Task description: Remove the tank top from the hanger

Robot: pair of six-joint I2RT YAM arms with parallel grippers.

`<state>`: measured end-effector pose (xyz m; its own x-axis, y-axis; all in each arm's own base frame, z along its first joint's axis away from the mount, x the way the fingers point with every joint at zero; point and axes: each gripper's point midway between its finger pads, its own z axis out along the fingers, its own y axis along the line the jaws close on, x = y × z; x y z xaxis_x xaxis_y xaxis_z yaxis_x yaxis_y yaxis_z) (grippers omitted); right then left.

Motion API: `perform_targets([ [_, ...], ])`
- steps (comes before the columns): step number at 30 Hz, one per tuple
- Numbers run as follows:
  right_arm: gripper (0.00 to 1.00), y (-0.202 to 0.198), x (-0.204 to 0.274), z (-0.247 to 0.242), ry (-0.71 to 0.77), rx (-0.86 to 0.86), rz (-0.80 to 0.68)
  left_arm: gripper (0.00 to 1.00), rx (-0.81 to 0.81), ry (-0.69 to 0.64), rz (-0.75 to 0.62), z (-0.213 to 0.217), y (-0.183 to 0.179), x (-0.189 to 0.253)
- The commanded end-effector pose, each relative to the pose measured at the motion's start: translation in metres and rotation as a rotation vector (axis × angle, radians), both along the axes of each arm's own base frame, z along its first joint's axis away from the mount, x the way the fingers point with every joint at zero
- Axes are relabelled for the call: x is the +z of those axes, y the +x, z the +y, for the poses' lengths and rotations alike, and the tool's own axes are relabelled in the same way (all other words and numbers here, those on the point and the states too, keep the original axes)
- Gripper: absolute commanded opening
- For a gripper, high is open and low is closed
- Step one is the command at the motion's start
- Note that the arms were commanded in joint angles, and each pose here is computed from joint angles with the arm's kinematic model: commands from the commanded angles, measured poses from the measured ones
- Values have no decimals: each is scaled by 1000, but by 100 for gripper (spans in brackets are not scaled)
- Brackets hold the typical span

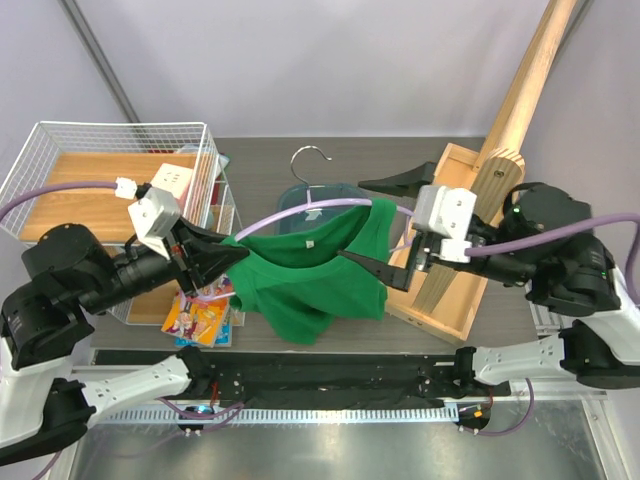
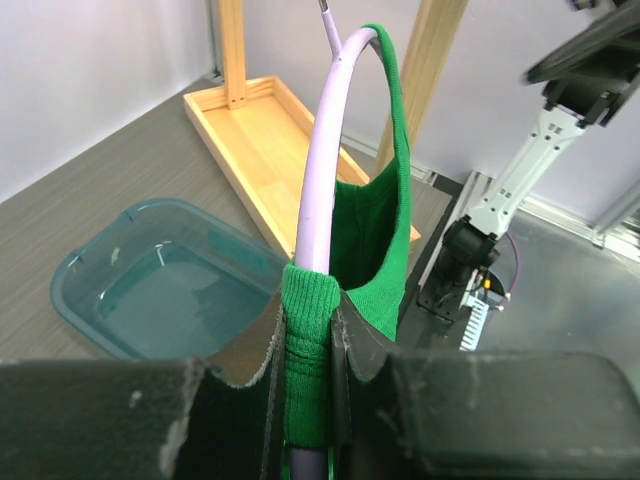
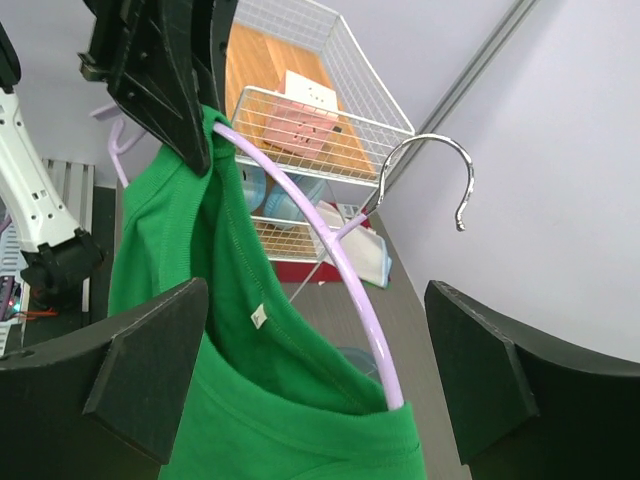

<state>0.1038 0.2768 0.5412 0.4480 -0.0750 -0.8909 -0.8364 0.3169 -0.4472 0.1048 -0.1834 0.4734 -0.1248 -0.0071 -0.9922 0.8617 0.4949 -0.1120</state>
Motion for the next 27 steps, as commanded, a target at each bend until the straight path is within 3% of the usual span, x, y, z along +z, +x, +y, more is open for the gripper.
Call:
perform_targets([
  [1,93,13,-20,35,-87,-22,10,0,-92,-110,-81,4,-23,35],
  [10,70,33,-21,66,-103,-84,22,0,-138,-96,-64,-6,-26,32],
  [13,44,34,-18,66,-95,-91,11,0,-106,-101,-68,-3,-21,33],
  [20,23,33,-9,59,-73,-96,2,0,-72,-80,-70,-4,-13,34],
  [21,17,32,-10,59,-77,-90,3,0,-67,-77,-70,-4,-11,34],
  [22,5,32,-9,58,-71,-91,3,0,-67,-75,-70,-4,-11,34],
  [23,1,32,-9,58,-70,-94,9,0,-67,-78,-72,-4,-11,35],
  [25,1,35,-9,56,-67,-112,14,2,-54,-90,-68,-4,-9,36],
  [27,1,38,-11,54,-67,-133,15,12,-44,-92,-60,-5,-7,33],
])
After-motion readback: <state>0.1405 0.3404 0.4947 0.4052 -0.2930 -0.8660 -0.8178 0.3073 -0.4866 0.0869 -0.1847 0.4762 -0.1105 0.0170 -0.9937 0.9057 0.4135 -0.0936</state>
